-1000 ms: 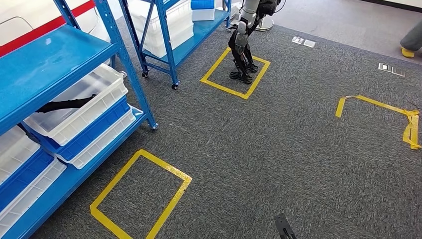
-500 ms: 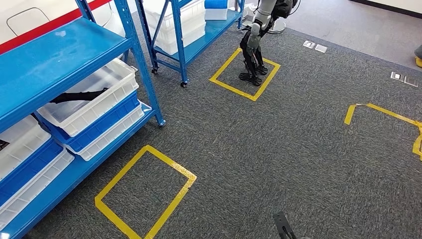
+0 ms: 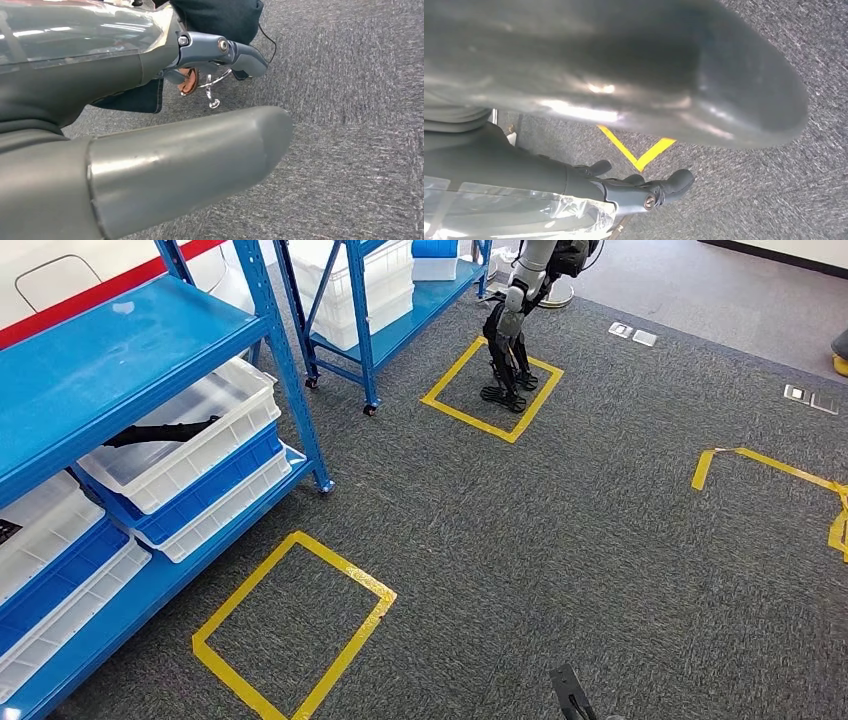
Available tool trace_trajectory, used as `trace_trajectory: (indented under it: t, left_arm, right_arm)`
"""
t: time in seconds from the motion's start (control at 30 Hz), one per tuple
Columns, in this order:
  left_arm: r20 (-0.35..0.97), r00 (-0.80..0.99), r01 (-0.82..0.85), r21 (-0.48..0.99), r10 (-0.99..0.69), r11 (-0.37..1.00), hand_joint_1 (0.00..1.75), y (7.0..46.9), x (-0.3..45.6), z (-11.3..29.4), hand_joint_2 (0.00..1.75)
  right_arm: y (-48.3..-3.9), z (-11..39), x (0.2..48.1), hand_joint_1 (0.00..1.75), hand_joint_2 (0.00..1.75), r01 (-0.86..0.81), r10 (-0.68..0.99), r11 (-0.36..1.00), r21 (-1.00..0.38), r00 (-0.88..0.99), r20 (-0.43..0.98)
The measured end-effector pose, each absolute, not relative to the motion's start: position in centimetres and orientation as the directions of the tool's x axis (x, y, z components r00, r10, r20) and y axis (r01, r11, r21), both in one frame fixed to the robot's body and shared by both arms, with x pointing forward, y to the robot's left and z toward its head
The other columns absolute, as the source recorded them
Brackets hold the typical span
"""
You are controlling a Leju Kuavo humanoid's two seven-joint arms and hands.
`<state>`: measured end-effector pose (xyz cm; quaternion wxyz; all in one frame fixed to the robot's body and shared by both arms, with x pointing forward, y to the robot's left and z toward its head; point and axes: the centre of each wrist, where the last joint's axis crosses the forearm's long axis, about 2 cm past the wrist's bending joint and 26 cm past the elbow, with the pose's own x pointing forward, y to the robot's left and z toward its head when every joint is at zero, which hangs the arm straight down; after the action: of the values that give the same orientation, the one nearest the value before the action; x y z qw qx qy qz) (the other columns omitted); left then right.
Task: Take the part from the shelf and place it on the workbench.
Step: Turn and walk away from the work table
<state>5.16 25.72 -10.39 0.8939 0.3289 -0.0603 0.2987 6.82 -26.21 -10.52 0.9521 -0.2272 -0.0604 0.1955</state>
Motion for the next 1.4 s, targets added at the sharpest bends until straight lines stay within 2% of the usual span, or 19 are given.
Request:
trace_trajectory:
  t: [1.4]
  left_arm:
    - [0.297, 0.804, -0.586, 0.541, 0.515, 0.603, 0.0, 25.81, 5.22, -10.4, 0.0]
  right_arm:
    - [-26.22, -10.53, 6.73, 0.0, 0.0, -0.347, 0.4, 0.82, -0.455, 0.916, 0.02]
